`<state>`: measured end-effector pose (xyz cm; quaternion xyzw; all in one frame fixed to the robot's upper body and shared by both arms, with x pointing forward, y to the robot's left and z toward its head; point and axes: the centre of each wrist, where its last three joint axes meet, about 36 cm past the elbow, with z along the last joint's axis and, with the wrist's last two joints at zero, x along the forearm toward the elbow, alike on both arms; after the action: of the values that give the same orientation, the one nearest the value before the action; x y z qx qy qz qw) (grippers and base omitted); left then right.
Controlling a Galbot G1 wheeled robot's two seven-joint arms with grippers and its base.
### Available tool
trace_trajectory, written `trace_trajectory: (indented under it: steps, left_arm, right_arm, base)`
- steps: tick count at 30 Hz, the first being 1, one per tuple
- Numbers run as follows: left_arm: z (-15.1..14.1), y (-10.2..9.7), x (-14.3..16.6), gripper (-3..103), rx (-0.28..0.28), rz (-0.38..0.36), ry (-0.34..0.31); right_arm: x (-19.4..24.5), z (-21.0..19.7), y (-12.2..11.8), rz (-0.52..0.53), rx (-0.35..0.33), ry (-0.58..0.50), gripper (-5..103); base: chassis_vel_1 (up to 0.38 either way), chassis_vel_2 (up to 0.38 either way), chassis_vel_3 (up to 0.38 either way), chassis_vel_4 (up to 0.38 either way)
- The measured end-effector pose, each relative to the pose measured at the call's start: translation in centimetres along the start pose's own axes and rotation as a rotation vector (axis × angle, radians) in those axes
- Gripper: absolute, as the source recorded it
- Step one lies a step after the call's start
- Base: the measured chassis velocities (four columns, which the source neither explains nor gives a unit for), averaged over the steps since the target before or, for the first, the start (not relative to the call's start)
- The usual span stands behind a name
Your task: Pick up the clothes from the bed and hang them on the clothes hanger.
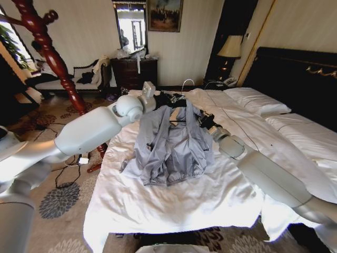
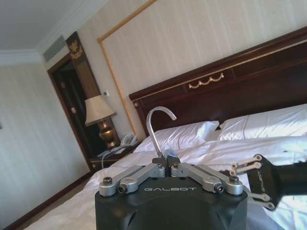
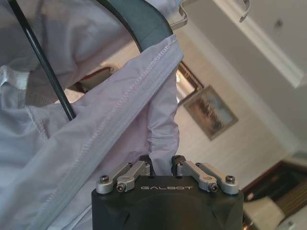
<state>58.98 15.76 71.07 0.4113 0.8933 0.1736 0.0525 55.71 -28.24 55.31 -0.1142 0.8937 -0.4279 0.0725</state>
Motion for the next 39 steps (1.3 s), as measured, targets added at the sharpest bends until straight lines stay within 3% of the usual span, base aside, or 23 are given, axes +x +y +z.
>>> trace_trajectory:
  steps: [12,19,24,28,34,37,39]
  left_arm:
    - [1.6,-0.4,1.6,0,-0.022,-0.008,0.001]
    - [2.3,-1.2,1.0,0,-0.03,0.003,0.007]
    - [2.6,-1.5,1.2,-1,0.0,0.007,-0.002]
    - [2.3,-2.0,1.8,15,0.066,-0.011,-0.032]
    - [2.2,-2.2,2.2,31,0.076,-0.01,-0.045]
    - [2.3,-2.1,3.0,47,0.078,0.033,-0.059]
    - [2.5,-2.0,3.7,64,0.061,0.043,-0.053]
  right_arm:
    - [-4.9,-3.5,1.1,-0.041,-0.042,0.021,19]
    - [-5.1,-4.0,1.6,-0.048,-0.043,0.019,19]
    - [-4.4,-4.5,1.8,-0.051,-0.049,-0.001,19]
    - [-3.4,-4.9,2.1,-0.053,-0.061,-0.021,19]
    - [-2.9,-4.8,2.4,-0.054,-0.072,-0.022,19]
    - [-2.5,-4.8,2.6,-0.06,-0.092,-0.017,19]
    - [-2.0,-3.8,3.3,-0.06,-0.088,-0.009,19]
  base:
    - [0.0,0.0,0.0,0.0]
    - [0.0,0.0,0.0,0.0]
    - [0.0,0.0,0.0,0.0]
    - [0.0,0.0,0.0,0.0]
    - [0.0,0.0,0.0,0.0]
    - [0.0,0.0,0.0,0.0]
    - [0.0,0.0,0.0,0.0]
